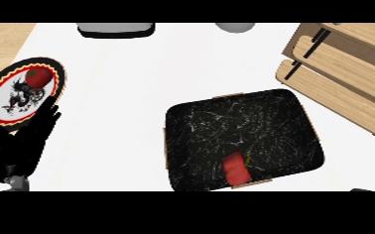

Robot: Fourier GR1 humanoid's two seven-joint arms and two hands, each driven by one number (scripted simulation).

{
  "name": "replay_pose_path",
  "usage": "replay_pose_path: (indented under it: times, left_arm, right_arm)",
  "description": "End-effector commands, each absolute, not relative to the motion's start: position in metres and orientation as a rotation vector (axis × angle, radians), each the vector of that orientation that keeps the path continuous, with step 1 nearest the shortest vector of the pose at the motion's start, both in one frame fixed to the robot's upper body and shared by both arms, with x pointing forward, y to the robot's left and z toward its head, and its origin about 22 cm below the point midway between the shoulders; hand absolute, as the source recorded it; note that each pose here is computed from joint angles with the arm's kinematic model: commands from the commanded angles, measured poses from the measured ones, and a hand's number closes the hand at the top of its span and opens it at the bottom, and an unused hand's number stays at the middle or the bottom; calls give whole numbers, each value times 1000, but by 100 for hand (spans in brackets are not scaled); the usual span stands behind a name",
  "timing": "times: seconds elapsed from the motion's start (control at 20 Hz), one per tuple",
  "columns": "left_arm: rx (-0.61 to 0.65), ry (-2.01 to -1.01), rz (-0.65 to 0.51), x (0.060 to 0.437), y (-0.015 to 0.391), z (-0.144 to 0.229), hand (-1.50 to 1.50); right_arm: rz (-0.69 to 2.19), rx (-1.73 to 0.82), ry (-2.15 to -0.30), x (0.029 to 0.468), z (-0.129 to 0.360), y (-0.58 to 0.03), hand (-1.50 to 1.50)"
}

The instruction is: Pick the lemon from the tray and place it in the tiered shelf

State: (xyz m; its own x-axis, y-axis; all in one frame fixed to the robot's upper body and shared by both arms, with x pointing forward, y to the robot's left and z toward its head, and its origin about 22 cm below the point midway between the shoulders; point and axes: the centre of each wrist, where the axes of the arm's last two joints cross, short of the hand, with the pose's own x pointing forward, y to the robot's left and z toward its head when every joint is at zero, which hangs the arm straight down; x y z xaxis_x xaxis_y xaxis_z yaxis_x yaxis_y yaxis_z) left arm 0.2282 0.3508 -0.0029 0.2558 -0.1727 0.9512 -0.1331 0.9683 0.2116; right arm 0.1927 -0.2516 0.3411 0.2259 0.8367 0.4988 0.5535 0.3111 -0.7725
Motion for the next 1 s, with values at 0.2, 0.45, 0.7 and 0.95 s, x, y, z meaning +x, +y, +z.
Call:
replay_pose_path:
  times: [0.2, 0.45, 0.7, 0.95]
  left_arm:
    - [272, -1325, -40, 222, 358, -4, 0]
    - [270, -1356, -54, 234, 348, 0, 0]
    - [263, -1328, -61, 231, 345, -7, 0]
    - [242, -1328, -54, 227, 357, -13, 0]
  right_arm:
    - [283, -1416, -1244, 212, 378, -288, 150]
    - [289, -1469, -1179, 238, 364, -310, 150]
    - [321, -1482, -1129, 248, 364, -333, 150]
    - [228, -1439, -1170, 279, 347, -345, 150]
